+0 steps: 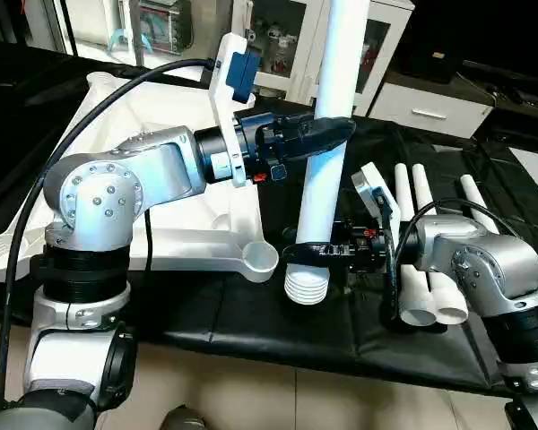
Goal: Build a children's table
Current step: Pick table leg
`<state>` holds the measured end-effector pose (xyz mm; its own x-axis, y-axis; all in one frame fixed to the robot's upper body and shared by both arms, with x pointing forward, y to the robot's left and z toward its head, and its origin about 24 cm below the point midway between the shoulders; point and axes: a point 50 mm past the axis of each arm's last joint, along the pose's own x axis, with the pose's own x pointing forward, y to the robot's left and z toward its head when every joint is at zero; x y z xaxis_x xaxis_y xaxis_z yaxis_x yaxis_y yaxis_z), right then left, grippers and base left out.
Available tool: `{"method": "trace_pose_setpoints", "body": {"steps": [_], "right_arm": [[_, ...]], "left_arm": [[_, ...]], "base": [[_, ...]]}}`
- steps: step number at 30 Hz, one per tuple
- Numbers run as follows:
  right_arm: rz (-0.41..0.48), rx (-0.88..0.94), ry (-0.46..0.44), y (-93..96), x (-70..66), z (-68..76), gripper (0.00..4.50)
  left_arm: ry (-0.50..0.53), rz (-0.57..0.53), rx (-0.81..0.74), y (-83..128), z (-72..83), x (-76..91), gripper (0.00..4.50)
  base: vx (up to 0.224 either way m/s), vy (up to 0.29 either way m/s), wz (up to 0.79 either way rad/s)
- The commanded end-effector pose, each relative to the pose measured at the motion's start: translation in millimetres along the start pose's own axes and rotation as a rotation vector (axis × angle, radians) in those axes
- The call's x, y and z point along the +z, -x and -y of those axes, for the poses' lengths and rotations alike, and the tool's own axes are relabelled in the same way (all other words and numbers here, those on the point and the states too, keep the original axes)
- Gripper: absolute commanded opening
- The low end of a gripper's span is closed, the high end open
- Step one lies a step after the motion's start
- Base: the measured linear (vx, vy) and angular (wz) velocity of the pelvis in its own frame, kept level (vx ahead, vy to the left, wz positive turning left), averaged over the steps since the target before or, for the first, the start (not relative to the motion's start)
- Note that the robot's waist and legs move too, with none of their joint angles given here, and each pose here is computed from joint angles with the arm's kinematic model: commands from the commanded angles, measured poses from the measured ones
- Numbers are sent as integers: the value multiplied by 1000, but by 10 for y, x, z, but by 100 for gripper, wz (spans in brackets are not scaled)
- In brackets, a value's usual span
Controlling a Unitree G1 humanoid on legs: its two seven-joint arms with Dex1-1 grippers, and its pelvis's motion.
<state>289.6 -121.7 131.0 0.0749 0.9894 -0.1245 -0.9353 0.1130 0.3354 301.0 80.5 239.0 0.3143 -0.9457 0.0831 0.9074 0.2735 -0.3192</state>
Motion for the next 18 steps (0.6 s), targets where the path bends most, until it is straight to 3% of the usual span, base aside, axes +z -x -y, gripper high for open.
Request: {"method": "trace_pose_setpoints", "body": {"steps": [1, 4, 5, 6, 9, 10, 14, 18], "right_arm": [[6, -21, -16, 42, 15, 21, 189], [13, -21, -15, 45, 29, 19, 189], [14, -22, -15, 46, 32, 18, 189], [16, -22, -14, 48, 36, 17, 189], [25, -27, -10, 70, 54, 18, 188], [27, -31, -8, 83, 61, 19, 188], [47, -52, 2, 135, 104, 32, 188], [74, -83, 20, 192, 165, 50, 188]], "left_arm": [[-66, -23, -32, -80, 112, 49, 175], [-23, -45, -6, -65, 72, 36, 175], [-24, -48, -5, -61, 70, 34, 231], [-24, -53, -2, -54, 67, 30, 244], [-19, -58, -5, -21, 62, 24, 251], [-13, -54, -8, -13, 61, 32, 280], [7, -46, -24, 7, 70, 64, 287], [23, -40, -32, 10, 74, 88, 329]], "base": [[0, 0, 0], [0, 0, 0], [0, 0, 0], [0, 0, 0], [0, 0, 0], [0, 0, 0], [0, 0, 0], [0, 0, 0]]}}
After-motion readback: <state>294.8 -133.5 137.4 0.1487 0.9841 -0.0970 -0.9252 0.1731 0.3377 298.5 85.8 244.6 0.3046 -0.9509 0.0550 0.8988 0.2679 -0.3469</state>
